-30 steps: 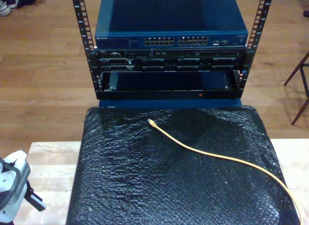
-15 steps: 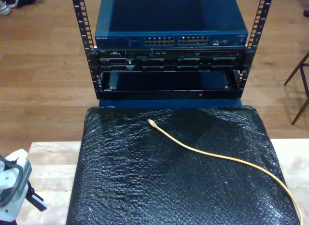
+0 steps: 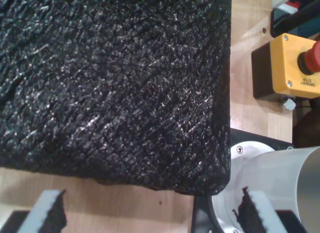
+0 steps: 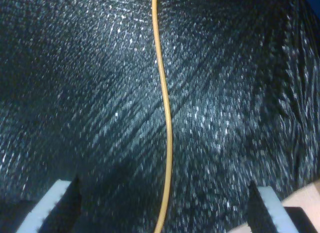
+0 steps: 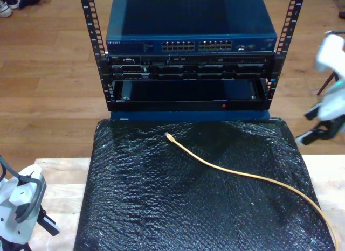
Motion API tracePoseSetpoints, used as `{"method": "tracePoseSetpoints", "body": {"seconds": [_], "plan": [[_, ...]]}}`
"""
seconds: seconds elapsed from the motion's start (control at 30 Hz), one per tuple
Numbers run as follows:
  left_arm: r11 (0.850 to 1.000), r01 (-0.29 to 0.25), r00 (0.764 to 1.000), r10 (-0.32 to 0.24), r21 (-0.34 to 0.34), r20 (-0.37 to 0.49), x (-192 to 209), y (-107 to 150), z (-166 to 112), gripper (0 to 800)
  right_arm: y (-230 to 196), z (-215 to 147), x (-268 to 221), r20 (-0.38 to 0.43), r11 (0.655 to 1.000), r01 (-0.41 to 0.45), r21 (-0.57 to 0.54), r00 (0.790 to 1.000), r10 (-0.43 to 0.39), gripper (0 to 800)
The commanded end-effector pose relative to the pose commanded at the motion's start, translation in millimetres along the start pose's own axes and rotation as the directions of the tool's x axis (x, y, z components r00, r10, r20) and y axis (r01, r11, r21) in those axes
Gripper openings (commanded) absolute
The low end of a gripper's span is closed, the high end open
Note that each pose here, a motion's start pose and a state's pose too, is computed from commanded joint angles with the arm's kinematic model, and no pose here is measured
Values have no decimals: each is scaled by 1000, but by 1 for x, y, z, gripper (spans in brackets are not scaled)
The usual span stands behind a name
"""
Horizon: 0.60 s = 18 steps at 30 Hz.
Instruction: Grab the cable and plug it in
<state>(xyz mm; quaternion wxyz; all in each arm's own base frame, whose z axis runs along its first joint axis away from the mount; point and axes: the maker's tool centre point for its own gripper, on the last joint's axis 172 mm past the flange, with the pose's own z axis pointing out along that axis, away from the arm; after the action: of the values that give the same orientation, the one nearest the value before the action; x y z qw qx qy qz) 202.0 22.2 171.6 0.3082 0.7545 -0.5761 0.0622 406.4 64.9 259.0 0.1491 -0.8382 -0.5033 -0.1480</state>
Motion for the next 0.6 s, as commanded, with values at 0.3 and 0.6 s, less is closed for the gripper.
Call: {"method": "tracePoseSetpoints", "body": {"seconds": [0.3, 0.6], "plan": [[999, 38, 999, -38, 0, 1, -8, -6, 13, 800, -16, 52, 39, 60, 1000, 20, 14, 998, -21, 798], [999, 46, 999, -46, -7, -1, -2, -6, 16, 800, -20, 92, 78, 52, 999, 27, -30, 998, -25, 800]]}}
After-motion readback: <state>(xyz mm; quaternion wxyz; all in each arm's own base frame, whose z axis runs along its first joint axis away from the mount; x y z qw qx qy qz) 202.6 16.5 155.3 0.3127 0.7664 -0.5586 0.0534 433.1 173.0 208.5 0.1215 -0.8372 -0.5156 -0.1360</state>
